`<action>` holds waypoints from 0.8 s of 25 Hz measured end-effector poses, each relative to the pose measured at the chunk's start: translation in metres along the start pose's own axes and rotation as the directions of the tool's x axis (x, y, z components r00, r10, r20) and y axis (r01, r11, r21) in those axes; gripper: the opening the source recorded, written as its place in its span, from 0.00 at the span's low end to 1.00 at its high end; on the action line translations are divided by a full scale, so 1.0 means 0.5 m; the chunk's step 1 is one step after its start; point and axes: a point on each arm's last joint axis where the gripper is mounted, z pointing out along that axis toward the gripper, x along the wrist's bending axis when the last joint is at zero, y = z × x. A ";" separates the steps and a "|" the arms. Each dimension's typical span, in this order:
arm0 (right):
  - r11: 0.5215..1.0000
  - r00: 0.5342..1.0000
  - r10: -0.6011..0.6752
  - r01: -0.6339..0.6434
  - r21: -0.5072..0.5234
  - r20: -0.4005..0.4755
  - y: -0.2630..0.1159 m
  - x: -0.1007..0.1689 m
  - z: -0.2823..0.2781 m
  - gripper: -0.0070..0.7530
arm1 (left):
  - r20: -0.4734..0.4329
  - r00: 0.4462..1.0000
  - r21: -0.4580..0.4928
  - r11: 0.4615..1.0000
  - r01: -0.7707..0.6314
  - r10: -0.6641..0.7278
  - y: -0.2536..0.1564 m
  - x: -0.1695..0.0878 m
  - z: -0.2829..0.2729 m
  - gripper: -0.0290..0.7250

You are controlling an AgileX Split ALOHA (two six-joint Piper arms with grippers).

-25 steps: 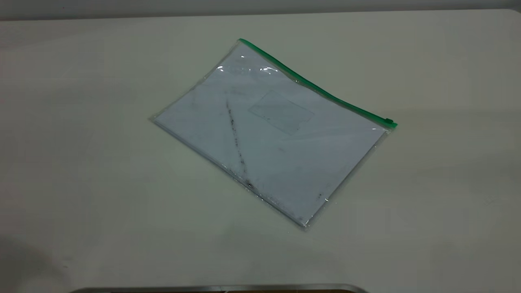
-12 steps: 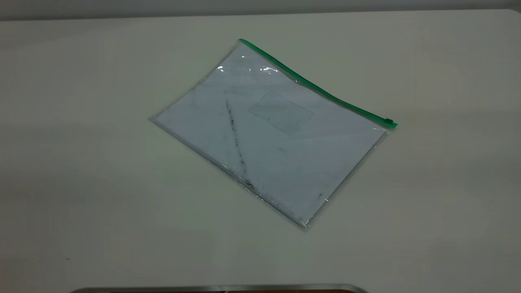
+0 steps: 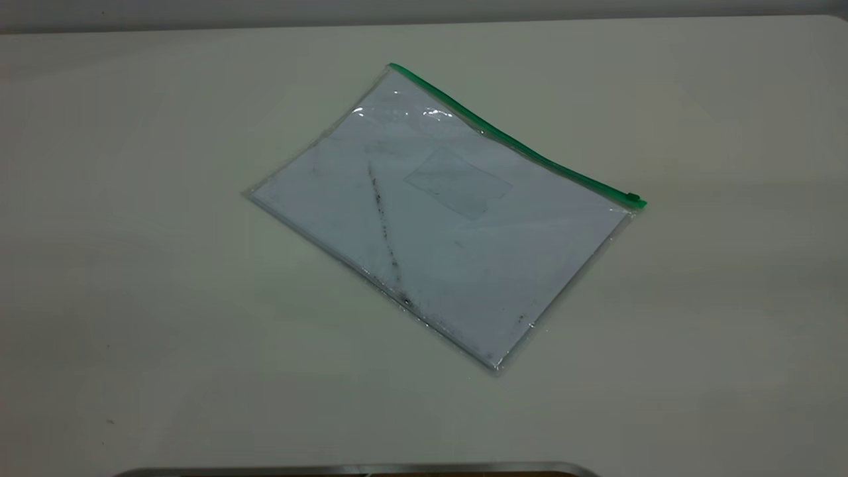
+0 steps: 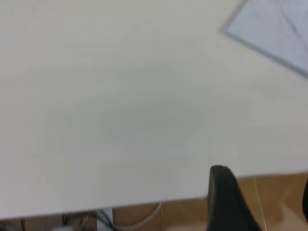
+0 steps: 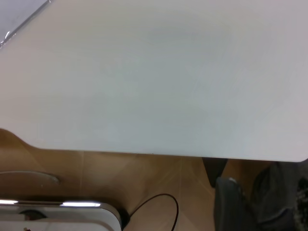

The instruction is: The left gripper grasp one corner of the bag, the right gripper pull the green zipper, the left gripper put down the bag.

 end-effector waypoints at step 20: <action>0.886 0.987 0.155 -0.126 -0.446 0.029 -0.108 -0.014 -0.095 0.32 | -0.002 1.000 -0.038 0.999 -0.001 0.001 -0.012 0.000 -0.009 0.62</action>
